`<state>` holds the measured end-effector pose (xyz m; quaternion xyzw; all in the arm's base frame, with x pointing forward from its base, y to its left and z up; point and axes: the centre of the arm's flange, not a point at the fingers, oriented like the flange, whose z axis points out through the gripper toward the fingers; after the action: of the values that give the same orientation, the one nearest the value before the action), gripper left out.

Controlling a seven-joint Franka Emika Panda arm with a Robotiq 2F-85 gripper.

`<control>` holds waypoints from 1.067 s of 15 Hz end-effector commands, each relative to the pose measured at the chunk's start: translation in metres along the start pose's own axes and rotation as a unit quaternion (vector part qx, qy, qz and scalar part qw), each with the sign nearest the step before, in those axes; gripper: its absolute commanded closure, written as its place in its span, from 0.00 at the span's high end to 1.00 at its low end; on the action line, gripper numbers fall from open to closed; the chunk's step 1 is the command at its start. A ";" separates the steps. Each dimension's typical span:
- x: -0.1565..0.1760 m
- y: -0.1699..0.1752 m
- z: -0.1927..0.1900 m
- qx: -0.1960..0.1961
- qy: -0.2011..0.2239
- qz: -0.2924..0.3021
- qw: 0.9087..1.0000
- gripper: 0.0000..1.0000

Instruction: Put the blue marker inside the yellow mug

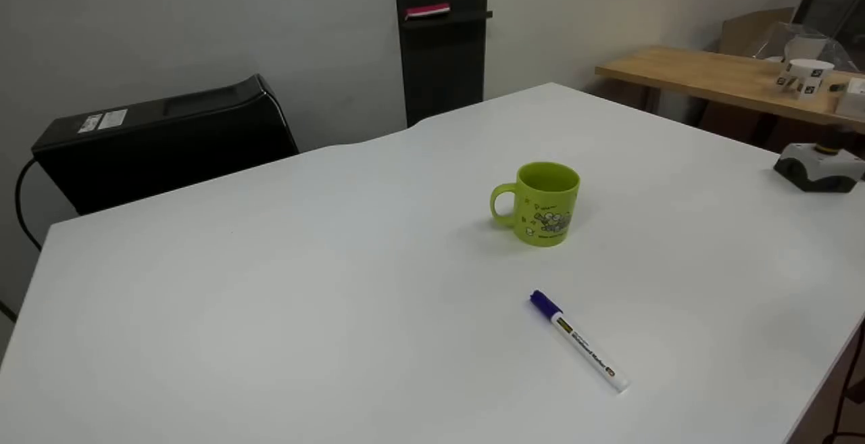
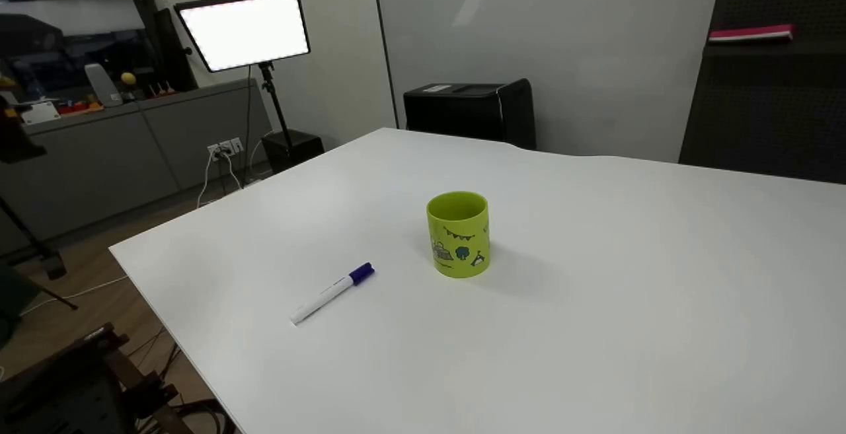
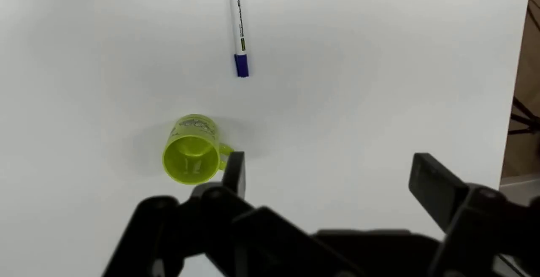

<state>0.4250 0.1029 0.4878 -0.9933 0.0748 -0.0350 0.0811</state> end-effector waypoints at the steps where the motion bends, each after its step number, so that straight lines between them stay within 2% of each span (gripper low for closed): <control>1: -0.014 0.004 0.053 -0.030 -0.040 0.002 0.999 1.00; 5: -0.037 0.014 0.116 -0.059 -0.098 -0.002 0.993 1.00; 9: -0.057 0.026 0.161 -0.068 -0.133 -0.002 0.989 1.00; 13: -0.072 0.035 0.204 -0.057 -0.123 0.001 0.991 1.00; 16: -0.079 0.037 0.230 -0.053 -0.100 0.001 0.994 1.00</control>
<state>0.3642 0.1089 0.2753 -0.9936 0.0665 0.0870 0.0295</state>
